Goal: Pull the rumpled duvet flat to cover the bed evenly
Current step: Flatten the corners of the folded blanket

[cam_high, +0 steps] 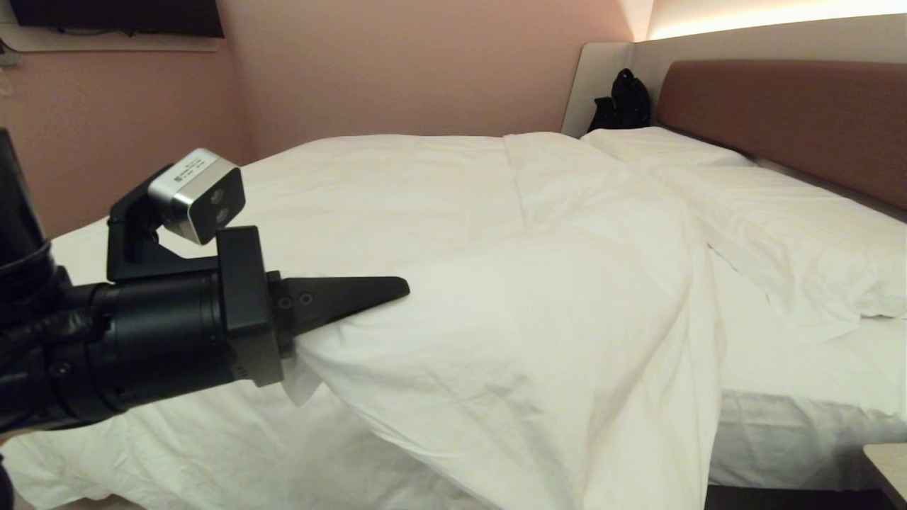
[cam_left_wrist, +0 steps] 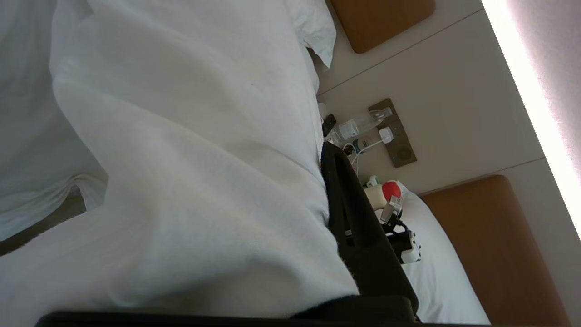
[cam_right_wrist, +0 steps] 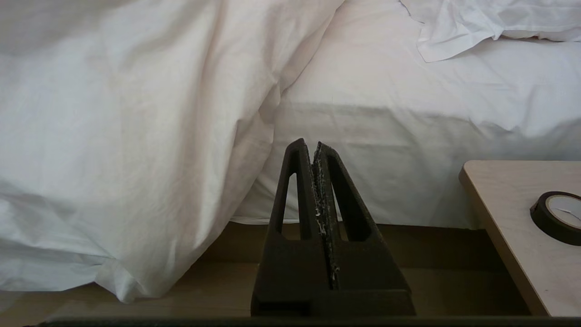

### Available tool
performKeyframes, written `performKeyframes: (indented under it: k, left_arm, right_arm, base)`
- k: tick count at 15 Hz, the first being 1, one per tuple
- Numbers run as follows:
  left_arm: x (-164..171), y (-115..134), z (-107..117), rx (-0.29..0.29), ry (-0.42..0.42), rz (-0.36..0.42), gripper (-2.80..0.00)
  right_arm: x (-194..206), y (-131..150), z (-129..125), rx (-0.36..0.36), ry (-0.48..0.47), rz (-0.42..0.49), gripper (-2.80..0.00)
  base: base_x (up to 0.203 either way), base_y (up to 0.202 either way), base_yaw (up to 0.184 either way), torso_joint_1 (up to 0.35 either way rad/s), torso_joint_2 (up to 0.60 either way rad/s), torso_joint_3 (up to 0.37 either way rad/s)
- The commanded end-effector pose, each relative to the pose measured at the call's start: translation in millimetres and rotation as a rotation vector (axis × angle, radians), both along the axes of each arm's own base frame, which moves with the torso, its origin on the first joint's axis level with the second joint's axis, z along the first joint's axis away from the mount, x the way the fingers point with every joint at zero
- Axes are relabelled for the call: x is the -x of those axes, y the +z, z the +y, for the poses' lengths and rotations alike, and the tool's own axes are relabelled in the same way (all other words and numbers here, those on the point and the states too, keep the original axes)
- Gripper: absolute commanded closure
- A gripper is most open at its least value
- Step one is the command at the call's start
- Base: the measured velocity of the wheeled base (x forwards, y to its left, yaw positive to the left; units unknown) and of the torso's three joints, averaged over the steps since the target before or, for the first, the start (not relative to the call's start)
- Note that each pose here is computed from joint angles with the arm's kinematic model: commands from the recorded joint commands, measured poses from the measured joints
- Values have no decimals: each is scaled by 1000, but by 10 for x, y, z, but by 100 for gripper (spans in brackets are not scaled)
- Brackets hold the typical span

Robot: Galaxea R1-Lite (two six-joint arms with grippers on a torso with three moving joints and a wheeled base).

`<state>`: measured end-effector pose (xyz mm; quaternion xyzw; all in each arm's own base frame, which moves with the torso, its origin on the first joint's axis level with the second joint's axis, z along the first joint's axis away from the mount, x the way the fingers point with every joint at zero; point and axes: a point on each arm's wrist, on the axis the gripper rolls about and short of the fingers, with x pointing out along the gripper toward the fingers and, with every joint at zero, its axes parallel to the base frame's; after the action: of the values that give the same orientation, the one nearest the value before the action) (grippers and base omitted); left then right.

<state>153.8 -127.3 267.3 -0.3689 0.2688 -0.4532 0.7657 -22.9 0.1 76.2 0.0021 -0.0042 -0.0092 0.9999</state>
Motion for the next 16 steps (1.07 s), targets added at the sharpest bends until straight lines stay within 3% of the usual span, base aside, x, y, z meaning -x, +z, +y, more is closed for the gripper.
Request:
performKeyframes:
  k: [1, 10, 16]
  left_arm:
    - [4, -1, -29, 2, -13, 6, 0]
    - [-114, 47, -123, 3, -14, 5, 0]
    - [-450, 172, -477, 13, -38, -5, 0]
  right_arm:
    - [-1, 1, 0, 0, 0, 1, 0]
    - [-1, -1, -1, 15, -5, 3, 0]
    - [-1, 0, -1, 14, -5, 2, 0]
  base:
    - [0, 0, 0, 0, 0, 0]
    - [0, 0, 0, 0, 0, 0]
    - [0, 0, 0, 0, 0, 0]
